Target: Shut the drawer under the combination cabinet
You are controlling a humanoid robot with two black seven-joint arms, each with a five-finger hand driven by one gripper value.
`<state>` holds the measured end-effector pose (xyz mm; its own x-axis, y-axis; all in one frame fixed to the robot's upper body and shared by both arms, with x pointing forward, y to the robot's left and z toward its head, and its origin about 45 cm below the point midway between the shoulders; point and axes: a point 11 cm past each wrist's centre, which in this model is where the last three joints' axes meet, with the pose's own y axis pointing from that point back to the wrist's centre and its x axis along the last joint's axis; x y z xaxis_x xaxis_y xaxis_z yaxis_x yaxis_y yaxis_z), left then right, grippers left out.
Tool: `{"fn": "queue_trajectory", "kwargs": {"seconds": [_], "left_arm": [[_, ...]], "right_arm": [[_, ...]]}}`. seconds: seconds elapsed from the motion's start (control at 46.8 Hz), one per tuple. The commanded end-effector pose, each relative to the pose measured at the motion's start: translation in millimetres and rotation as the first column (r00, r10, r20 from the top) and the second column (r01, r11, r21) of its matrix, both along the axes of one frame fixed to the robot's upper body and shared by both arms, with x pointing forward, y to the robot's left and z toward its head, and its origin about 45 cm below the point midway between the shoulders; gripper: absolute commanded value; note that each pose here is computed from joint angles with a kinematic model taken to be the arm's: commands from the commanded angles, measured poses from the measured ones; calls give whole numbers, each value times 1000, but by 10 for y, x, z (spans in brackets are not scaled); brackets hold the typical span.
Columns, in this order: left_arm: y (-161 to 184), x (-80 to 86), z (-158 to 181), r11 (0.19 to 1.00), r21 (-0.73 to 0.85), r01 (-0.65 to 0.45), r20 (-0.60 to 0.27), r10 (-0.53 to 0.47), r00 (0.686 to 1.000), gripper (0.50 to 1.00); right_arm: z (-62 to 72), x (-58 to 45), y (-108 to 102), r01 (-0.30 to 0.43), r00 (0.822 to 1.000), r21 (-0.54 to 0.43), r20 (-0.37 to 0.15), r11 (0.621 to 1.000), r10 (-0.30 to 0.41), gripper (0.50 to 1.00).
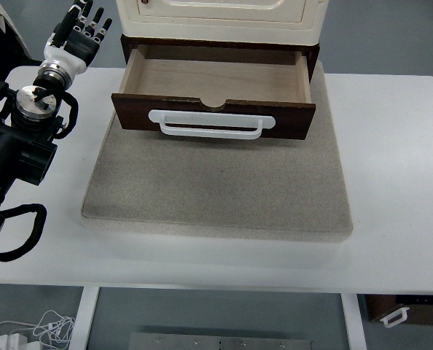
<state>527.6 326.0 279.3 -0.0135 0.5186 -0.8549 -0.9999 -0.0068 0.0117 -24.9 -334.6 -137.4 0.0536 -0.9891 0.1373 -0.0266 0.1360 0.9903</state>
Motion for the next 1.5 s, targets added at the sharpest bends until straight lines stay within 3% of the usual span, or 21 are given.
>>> {"fn": "queue_trajectory", "kwargs": {"seconds": [0.0, 0.363, 0.705, 0.962, 1.218, 1.474], "left_arm": [[-2, 2, 3, 1000, -1, 0, 0, 0, 1000, 1000], [-11, 11, 47, 1000, 16, 13, 16, -13, 1000, 1000], [17, 29, 247, 998, 44, 48, 101, -52, 993, 1000], [347, 39, 794, 993, 116, 11, 203, -34, 979, 1000], [404, -85, 1765, 976, 218, 12, 400, -101, 911, 1000], [-61, -383, 2610, 893, 449, 31, 543, -300, 784, 1000]], "right_arm": [[0, 6, 0, -1, 1000, 0, 1, 1000, 1, 952], [0, -2, 0, 1, 1000, 0, -1, 1000, -1, 952], [0, 0, 0, 1, 1000, 0, 1, 1000, -1, 952], [0, 6, 0, -1, 1000, 0, 1, 1000, 1, 952], [0, -2, 0, 1, 1000, 0, -1, 1000, -1, 952], [0, -2, 0, 1, 1000, 0, -1, 1000, -1, 952]]}}
